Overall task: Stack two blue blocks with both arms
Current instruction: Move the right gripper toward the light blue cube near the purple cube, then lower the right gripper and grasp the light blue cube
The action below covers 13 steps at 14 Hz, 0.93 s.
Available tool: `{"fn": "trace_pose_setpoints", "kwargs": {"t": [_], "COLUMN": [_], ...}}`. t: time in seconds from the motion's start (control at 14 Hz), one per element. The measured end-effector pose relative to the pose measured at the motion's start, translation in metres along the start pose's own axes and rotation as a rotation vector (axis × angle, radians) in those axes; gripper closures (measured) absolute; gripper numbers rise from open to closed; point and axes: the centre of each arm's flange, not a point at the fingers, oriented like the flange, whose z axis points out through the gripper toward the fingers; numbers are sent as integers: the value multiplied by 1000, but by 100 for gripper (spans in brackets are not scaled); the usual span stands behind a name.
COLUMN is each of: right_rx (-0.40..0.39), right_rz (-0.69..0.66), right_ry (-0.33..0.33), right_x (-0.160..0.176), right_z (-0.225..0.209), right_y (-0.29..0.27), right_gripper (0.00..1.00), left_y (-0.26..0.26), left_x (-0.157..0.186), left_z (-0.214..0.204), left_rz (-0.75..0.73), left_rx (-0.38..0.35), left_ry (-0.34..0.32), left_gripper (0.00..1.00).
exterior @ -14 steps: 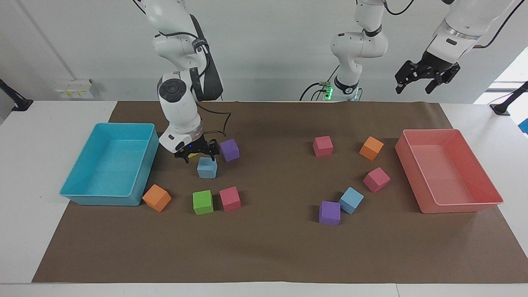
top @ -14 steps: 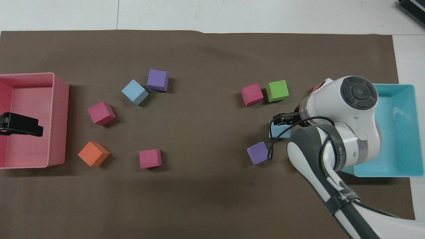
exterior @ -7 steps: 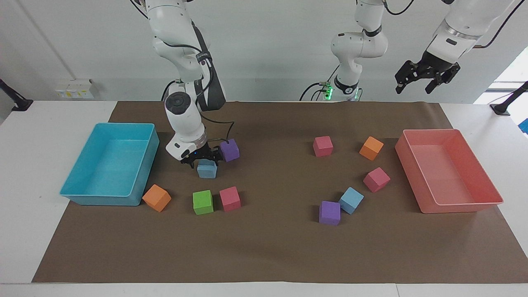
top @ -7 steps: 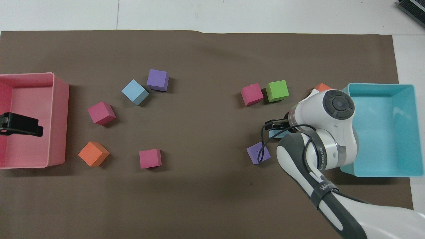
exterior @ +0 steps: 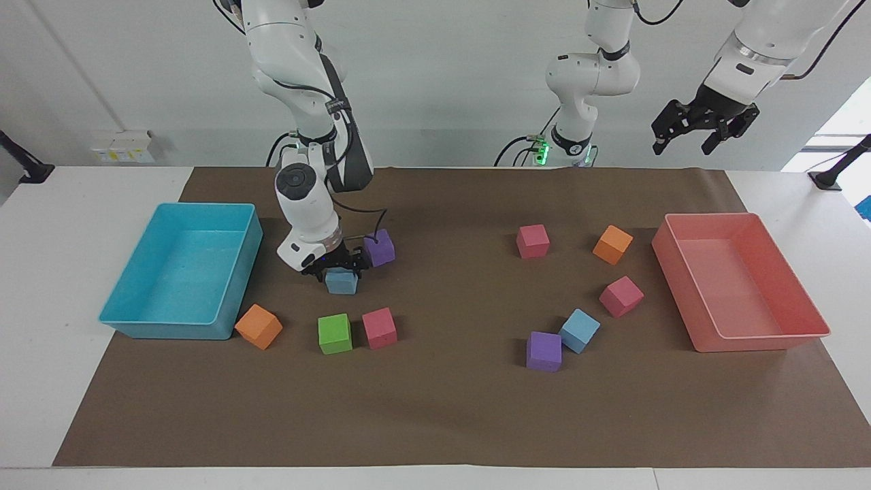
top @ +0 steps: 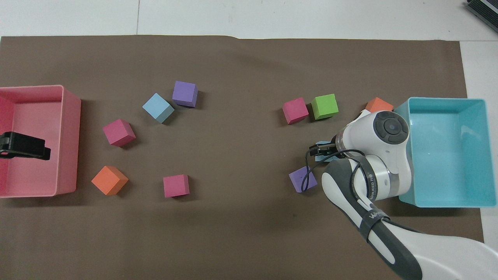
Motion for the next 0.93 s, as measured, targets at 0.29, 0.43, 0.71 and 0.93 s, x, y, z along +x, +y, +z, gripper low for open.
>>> {"fn": "trace_pose_setpoints", "kwargs": {"t": [0.29, 0.43, 0.71, 0.93], "right_rx": [-2, -1, 0, 3], "right_rz": [2, 4, 6, 2], "right_ry": [-10, -12, -11, 8], "right_x": [-3, -3, -2, 4], "right_z": [5, 5, 5, -2], "right_y": [2, 2, 2, -1], "right_gripper": [0, 4, 39, 39], "left_y": [0, 0, 0, 0], "left_x": [0, 0, 0, 0], "left_z": [0, 0, 0, 0], "left_rz": [0, 0, 0, 0], "left_rx": [0, 0, 0, 0], "left_ry": [0, 0, 0, 0], "left_gripper": [0, 0, 0, 0]}}
